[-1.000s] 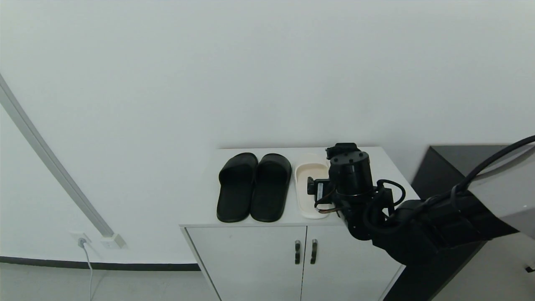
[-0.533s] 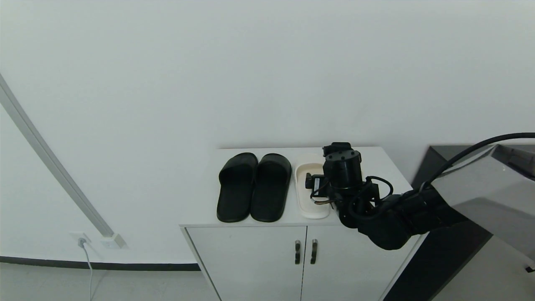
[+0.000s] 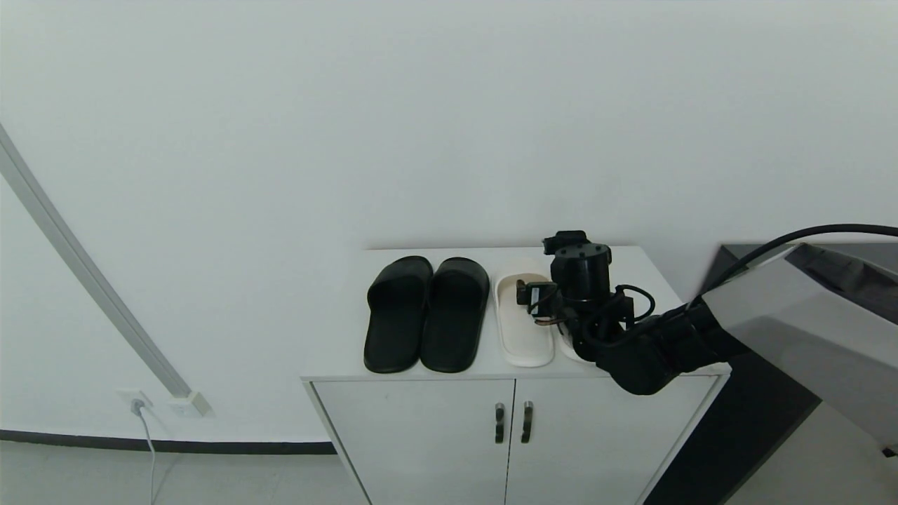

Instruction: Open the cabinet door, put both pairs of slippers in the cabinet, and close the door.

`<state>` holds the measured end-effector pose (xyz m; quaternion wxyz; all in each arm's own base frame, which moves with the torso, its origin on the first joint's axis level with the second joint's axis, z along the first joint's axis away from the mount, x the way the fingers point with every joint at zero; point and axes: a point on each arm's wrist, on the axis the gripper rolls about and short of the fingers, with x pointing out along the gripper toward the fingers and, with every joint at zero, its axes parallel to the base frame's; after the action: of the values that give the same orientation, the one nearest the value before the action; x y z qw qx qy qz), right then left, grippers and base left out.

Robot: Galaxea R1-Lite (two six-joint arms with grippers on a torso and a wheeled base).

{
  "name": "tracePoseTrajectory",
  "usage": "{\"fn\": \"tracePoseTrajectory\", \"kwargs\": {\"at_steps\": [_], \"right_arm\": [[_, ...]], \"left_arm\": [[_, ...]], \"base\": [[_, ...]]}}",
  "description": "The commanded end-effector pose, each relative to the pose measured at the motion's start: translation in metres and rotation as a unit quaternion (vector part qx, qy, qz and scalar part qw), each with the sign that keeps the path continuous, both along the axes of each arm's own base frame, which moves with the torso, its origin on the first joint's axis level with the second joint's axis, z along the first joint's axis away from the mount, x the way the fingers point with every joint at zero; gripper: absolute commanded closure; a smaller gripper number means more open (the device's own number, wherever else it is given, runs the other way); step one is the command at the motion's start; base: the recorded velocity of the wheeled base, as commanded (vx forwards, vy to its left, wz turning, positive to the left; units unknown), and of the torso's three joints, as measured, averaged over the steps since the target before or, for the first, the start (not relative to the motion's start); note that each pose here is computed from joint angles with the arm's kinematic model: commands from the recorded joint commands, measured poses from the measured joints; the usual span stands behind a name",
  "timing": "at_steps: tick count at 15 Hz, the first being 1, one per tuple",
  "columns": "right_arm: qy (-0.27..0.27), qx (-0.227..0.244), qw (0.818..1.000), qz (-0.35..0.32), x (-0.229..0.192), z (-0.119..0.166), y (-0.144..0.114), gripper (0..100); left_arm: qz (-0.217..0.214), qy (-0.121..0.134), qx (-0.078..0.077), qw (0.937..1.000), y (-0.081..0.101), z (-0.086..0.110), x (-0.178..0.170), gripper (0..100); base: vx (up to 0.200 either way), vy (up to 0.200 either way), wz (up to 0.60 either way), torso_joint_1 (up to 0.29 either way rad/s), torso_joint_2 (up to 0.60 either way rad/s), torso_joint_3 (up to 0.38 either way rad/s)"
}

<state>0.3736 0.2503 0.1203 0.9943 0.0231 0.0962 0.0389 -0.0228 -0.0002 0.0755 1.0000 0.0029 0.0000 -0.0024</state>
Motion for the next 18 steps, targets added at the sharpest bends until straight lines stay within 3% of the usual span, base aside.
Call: {"fn": "tracePoseTrajectory", "kwargs": {"at_steps": [1,2,7,10,13,18], "right_arm": [[-0.003,-0.002,1.0,-0.002,0.007,-0.004,0.002,0],[-0.003,-0.002,1.0,-0.002,0.007,-0.004,0.003,100],[-0.013,-0.003,1.0,-0.002,0.006,0.004,0.003,100],[-0.028,0.007,1.0,0.004,-0.01,0.027,-0.002,100],[-0.027,0.007,0.999,0.019,-0.039,0.042,-0.007,100],[-0.024,0.005,0.997,0.073,-0.122,0.071,-0.031,100]], "left_arm": [[0.0,0.001,0.0,1.0,0.0,0.0,0.0,100],[0.0,0.0,0.0,1.0,0.0,0.0,0.0,100],[0.001,0.001,0.0,1.0,0.0,0.0,0.0,100],[0.001,0.0,0.001,1.0,0.0,0.0,0.0,100],[0.001,0.0,0.0,1.0,0.0,0.0,0.0,100],[0.001,-0.001,0.0,1.0,0.0,0.0,0.0,100]], "base": [[0.0,0.0,0.0,0.0,0.0,0.0],[0.0,0.0,0.0,0.0,0.0,0.0],[0.0,0.0,0.0,0.0,0.0,0.0],[0.0,0.0,0.0,0.0,0.0,0.0],[0.0,0.0,0.0,0.0,0.0,0.0],[0.0,0.0,0.0,0.0,0.0,0.0]]}}
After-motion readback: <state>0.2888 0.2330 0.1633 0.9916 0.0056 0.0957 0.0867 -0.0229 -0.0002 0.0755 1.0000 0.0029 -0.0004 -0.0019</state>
